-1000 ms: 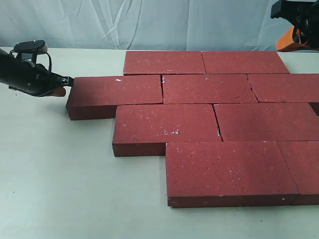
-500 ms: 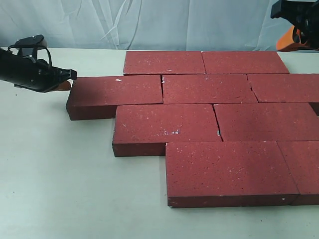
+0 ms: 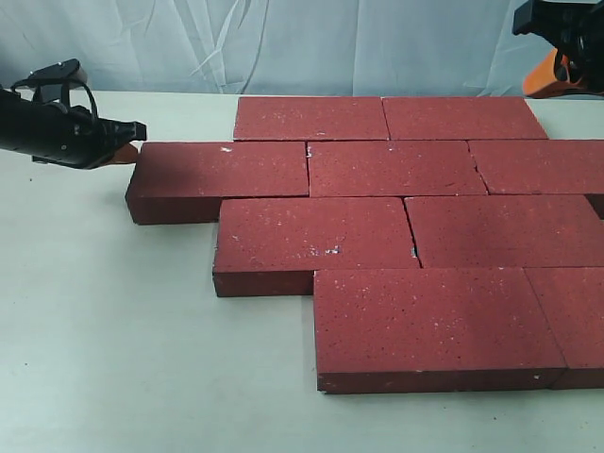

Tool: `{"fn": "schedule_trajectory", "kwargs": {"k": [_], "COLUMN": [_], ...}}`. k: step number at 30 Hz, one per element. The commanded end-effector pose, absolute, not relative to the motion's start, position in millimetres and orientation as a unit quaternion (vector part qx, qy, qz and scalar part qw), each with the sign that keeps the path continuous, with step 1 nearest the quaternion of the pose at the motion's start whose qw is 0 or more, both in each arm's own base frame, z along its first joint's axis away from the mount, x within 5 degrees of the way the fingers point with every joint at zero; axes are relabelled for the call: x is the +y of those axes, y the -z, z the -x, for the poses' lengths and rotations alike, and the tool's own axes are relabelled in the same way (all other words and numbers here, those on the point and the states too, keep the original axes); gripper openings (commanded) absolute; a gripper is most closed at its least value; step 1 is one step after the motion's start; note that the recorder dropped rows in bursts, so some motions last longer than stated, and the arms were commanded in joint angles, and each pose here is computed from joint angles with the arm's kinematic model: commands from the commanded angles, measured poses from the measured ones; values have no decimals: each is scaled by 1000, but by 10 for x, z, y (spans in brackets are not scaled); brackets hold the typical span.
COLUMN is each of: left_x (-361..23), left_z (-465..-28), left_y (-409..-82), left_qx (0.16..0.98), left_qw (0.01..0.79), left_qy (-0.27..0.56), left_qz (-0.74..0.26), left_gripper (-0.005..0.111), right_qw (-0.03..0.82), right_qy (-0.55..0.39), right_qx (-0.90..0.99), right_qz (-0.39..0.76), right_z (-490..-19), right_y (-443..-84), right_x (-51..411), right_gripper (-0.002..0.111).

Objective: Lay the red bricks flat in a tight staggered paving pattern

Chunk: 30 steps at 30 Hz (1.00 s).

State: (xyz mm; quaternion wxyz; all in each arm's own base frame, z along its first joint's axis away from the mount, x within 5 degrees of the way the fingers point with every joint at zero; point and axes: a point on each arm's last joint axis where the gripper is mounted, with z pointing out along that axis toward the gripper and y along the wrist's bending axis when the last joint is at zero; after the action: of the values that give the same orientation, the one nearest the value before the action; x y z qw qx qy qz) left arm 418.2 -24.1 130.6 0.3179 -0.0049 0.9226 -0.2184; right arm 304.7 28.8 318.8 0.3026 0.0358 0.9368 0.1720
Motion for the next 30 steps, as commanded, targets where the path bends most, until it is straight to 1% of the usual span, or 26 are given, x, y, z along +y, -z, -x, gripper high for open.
{"fn": "schedule_trajectory", "kwargs": {"k": [1,5,13,20,27,30], "left_x": [-256,-243,-149,-109,-158,-177], "left_z": [-4177,-4182,-4223,-4227,-4189,-4157], "left_y": [-1302,-1298,-1285,-1287,-1437,-1530], "left_qx": [919,920,923,925,921,921], "left_qw": [314,316,336,340,341,334], "left_qy": [238,230,182,168,185,200], "left_qz": [11,13,35,34,3,12], "left_gripper": [0,0,0,0,0,0], "right_qw": [304,304,303,303,304,304], "right_qy": [-171,-171,-172,-172,-171,-171], "right_qx": [936,936,937,937,937,937], "right_qz": [-37,-37,-37,-37,-37,-37], "right_z": [-3053,-3053,-3051,-3051,-3053,-3053], "right_y": [-3176,-3176,-3175,-3175,-3176,-3176], "right_x": [275,275,275,275,275,275], "right_gripper": [-1,-1,-1,-1,-1,-1]}}
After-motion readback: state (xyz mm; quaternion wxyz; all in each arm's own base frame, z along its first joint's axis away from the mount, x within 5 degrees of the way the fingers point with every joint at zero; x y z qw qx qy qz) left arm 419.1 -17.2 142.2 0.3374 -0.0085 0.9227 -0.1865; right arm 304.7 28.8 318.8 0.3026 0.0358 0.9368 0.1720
